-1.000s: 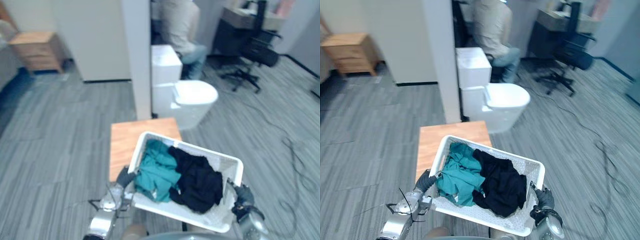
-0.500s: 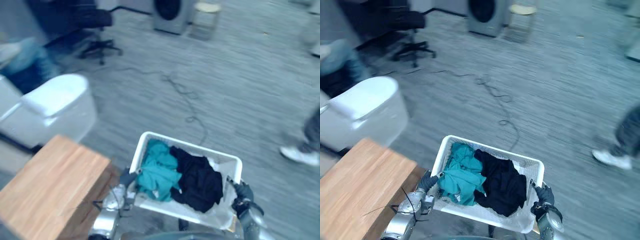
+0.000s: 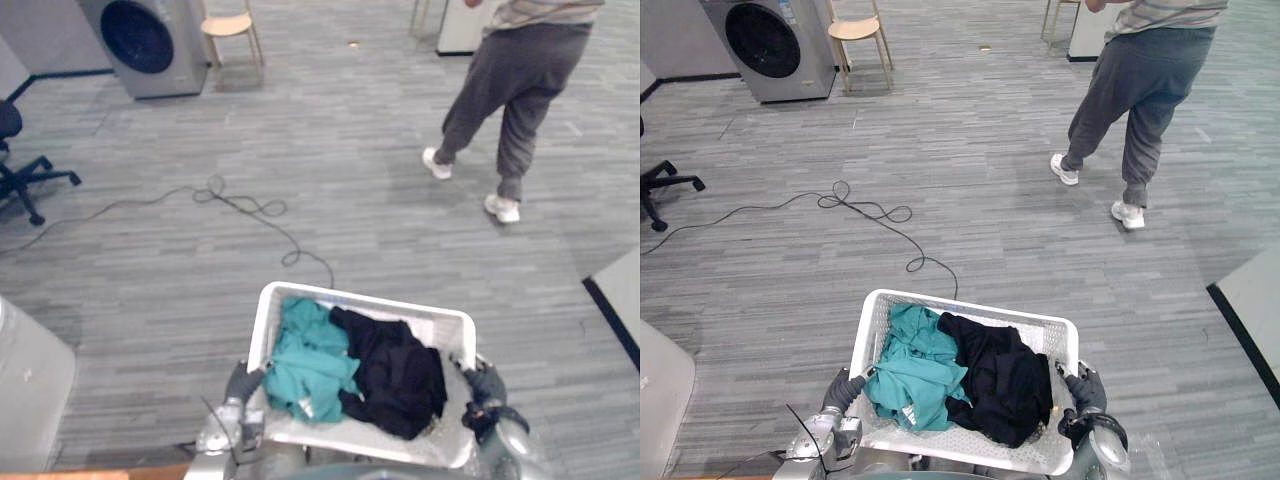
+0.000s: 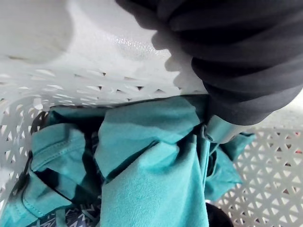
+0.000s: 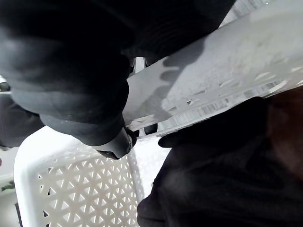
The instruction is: Pick up the laundry basket with both hands and put the clothes into the washing machine.
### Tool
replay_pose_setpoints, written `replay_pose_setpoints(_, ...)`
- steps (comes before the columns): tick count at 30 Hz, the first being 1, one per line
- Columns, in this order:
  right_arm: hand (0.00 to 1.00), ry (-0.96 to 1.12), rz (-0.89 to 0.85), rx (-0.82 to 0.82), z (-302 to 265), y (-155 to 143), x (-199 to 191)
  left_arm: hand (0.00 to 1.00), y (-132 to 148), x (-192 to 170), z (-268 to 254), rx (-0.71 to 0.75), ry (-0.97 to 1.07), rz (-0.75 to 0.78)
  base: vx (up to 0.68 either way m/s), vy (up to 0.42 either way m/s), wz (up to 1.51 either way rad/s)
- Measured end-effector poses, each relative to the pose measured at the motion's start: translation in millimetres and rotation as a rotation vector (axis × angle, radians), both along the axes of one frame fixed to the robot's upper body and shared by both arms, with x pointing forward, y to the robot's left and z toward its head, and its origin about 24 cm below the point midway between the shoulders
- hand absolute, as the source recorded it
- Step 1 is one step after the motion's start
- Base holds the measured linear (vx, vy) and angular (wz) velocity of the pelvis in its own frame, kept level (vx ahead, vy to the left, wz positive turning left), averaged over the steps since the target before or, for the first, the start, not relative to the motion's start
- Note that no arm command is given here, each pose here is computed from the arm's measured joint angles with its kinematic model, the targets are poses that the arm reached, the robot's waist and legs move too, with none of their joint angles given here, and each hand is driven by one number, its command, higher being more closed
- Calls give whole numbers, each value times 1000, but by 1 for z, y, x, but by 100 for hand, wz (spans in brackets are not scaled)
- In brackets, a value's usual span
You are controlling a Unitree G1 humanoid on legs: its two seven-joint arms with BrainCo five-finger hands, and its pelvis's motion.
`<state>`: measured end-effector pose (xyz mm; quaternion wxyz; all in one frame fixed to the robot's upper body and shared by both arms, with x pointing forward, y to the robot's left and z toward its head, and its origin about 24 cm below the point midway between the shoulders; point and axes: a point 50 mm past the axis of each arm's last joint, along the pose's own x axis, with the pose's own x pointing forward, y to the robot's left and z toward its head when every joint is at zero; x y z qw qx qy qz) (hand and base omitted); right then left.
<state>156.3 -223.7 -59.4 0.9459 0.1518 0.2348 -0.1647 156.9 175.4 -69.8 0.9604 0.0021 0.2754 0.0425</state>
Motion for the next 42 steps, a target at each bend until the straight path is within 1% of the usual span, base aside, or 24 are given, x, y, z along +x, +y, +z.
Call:
replay_pose_setpoints(5,100,-16,6,-12,3,1,-1,100,2,-5,7,11,-21,28,677,281,-5)
replay_pose_setpoints(10,100,-44,-3,-19,7,3,0,100,3,-1,13,33,-38,7,606,259,0)
replay_pose_setpoints(11,100,-71,-3,-32,13,1,3,100,3,3,17,27,-59,7,541,163,27)
replay_pose_setpoints(13,100,-126,-53,-16,20,1,4,100,-2,23,31,36,-148,-33,606,128,68)
replay_pose_setpoints(16,100,-138,-104,2,20,-4,-2,100,-5,37,34,49,-169,-77,628,7,52)
replay_pose_setpoints(19,100,-120,-90,-25,21,-10,-4,100,-11,33,24,30,-122,-87,632,-87,48)
replay_pose_setpoints(23,100,-132,-84,-54,28,-20,-7,100,-20,30,22,-12,-116,-74,738,-167,34)
replay_pose_setpoints(25,100,-107,-87,-31,24,-18,-10,100,-20,26,19,-19,-101,-71,628,-70,-45)
replay_pose_setpoints(29,100,-68,-45,-21,18,-9,-9,100,-10,8,9,-7,-45,-27,740,37,-94)
replay_pose_setpoints(34,100,-67,-37,-52,20,-10,-7,100,-12,6,10,-22,-46,-17,844,202,-59)
replay_pose_setpoints(36,100,-33,-35,-61,15,-2,-10,100,-6,-4,7,-2,-15,-2,970,249,-32)
replay_pose_setpoints(38,100,-53,-20,-52,17,4,-2,100,1,-8,15,21,-36,9,871,247,-32)
replay_pose_setpoints(39,100,-36,-40,-39,14,6,-12,100,2,-9,19,35,-47,-2,561,304,-36)
replay_pose_setpoints(40,100,-48,-35,-63,17,2,-19,100,-2,-11,21,25,-55,-5,532,277,-2)
replay_pose_setpoints(42,100,-85,-41,-48,20,8,-9,100,0,2,24,33,-84,-2,575,96,38)
